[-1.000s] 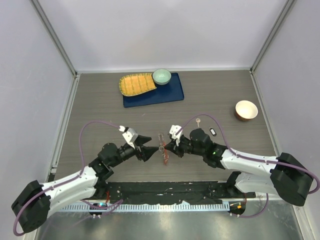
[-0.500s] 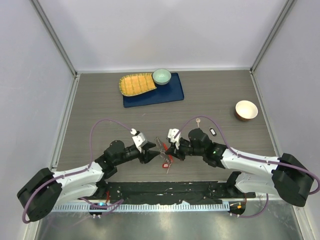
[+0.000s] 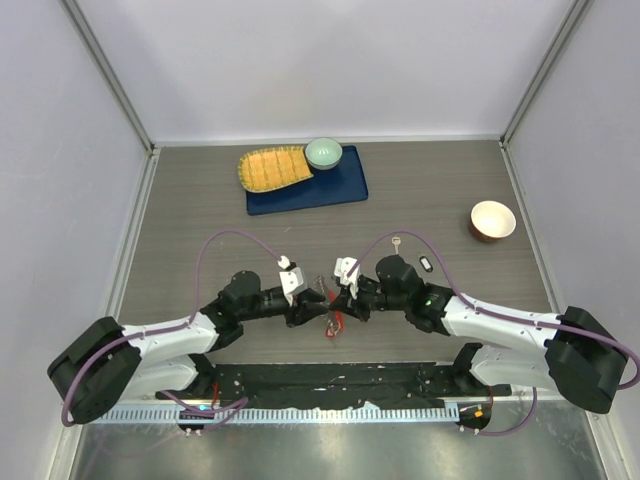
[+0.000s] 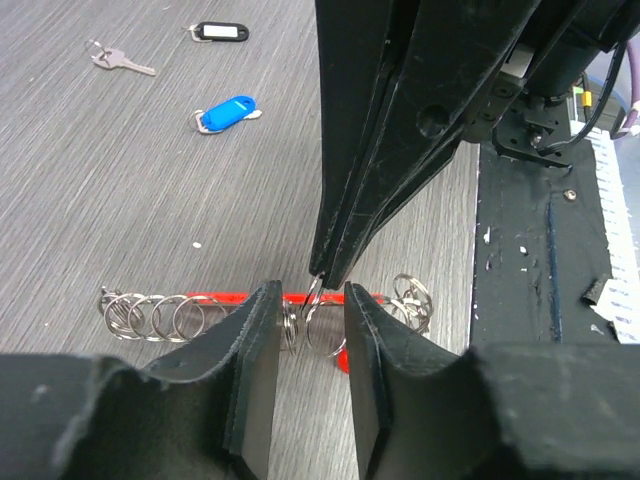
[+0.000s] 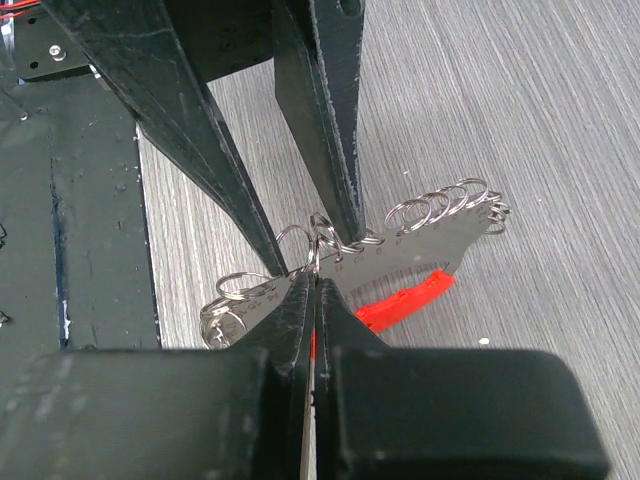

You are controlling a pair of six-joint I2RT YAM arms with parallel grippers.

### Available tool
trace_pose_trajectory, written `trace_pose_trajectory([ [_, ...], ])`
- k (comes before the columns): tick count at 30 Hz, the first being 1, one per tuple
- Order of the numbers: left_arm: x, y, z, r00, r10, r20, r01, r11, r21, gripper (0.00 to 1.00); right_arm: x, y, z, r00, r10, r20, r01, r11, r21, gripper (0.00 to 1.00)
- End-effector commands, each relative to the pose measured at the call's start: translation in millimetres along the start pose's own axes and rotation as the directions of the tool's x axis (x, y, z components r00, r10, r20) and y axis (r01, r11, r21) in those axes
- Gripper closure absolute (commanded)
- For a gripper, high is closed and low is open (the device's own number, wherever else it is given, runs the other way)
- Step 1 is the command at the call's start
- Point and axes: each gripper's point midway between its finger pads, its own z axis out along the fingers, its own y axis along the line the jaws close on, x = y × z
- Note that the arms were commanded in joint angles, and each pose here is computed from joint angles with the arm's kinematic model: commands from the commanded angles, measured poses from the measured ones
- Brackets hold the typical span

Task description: Put the keys on the keyring

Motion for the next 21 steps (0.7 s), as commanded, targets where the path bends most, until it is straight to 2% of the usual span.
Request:
trace_pose_trajectory([
  [1,-28.9,-6.2,7.4,0.994,0.079,0.077,-0.083,0.995,0.059,0.69,-32.7,-1.6,-0.7,0.996,-0.045,0.081,0.046,0.999,-0.007,0.99],
  [7,-24.9,-7.8,6.7,0.996,0.066,0.054,-0.07,0.995,0.068,0.87,-33.4,-1.8,-0.5,0.996,-0.044,0.082,0.045,0.999,-0.007,0.99],
  [16,-10.0,-7.3,5.8,0.999,0.04,0.002,-0.04,0.997,0.067,0.89,-36.9,-2.6,-1.3,0.995,-0.049,0.088,0.049,0.999,-0.002,0.99],
  [21,-2.4,-6.3,7.4,0.999,0.021,-0.033,-0.019,0.998,0.067,0.84,-36.1,-2.8,-1.2,0.995,-0.049,0.086,0.049,0.999,0.0,0.99],
])
